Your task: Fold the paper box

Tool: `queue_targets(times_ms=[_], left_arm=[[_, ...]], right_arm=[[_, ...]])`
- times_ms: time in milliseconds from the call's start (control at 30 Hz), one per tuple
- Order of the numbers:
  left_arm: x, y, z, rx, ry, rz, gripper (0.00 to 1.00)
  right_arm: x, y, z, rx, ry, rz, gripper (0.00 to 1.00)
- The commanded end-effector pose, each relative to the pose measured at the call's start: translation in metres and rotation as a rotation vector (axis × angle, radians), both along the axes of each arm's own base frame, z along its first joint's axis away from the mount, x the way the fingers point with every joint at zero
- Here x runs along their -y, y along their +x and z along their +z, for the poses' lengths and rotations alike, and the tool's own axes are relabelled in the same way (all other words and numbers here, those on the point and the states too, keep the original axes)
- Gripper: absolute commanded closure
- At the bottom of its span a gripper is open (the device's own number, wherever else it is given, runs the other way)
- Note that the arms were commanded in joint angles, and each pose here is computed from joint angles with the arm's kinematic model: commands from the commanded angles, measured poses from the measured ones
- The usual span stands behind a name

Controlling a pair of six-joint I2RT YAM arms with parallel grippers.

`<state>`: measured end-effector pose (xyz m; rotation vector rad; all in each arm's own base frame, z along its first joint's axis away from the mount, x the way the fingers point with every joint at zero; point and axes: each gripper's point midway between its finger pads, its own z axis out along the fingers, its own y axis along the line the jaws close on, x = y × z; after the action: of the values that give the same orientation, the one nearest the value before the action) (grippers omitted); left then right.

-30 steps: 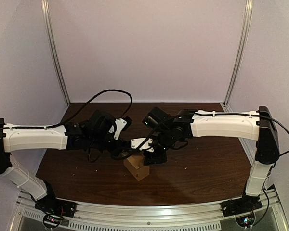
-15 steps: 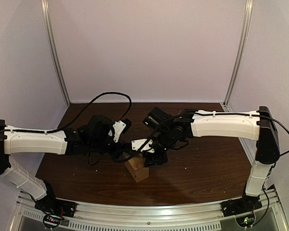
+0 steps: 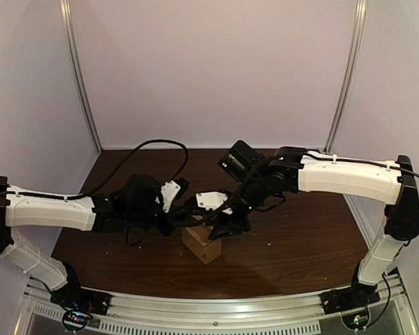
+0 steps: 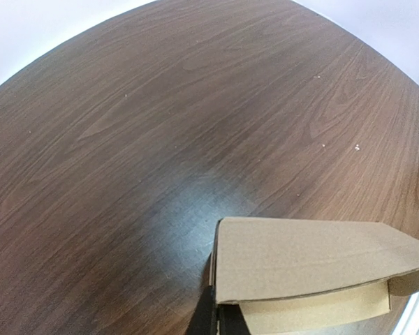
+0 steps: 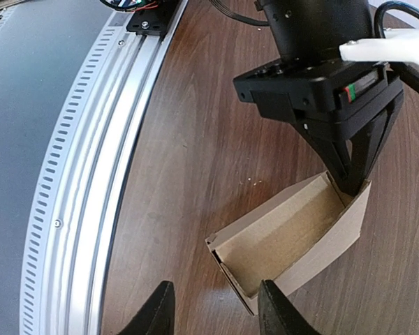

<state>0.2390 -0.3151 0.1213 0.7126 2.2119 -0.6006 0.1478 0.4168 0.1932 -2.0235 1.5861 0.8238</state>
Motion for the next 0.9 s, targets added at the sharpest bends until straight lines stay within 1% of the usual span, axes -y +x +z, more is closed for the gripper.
queue_targets(times_ms=[0, 167, 467, 533, 633, 733, 867], left_arm=[[-0.042, -0.044, -0.078, -0.212, 0.263, -0.047, 1.0], [-0.043, -0.044, -0.076, -0.206, 0.261, -0.043, 1.0], [-0.041, -0.042, -0.077, -0.206, 0.263, -0.047, 1.0], [-0.04, -0.042, -0.075, -0.205, 0.259, -0.049, 1.0], [-0.039, -0.042, -0.073, -0.205, 0.257, -0.053, 1.0], [-0.039, -0.042, -0.072, -0.203, 0.258, -0.054, 1.0], [-0.038, -0.042, -0.071, -0.206, 0.254, -0.056, 1.0]], right_arm=[[-0.006, -0.005, 0.001, -0.069, 0.011, 0.003, 0.6], [-0.01, 0.004, -0.014, -0.066, -0.023, -0.029, 0.64], [-0.013, -0.003, -0.037, -0.132, -0.059, -0.021, 0.66], [-0.013, -0.004, -0.022, -0.138, -0.024, -0.025, 0.66], [-0.011, 0.001, 0.01, -0.081, 0.059, -0.048, 0.65], [-0.007, 0.008, 0.032, -0.072, 0.079, -0.067, 0.65], [-0.003, 0.021, 0.036, -0.047, 0.091, -0.107, 0.65]])
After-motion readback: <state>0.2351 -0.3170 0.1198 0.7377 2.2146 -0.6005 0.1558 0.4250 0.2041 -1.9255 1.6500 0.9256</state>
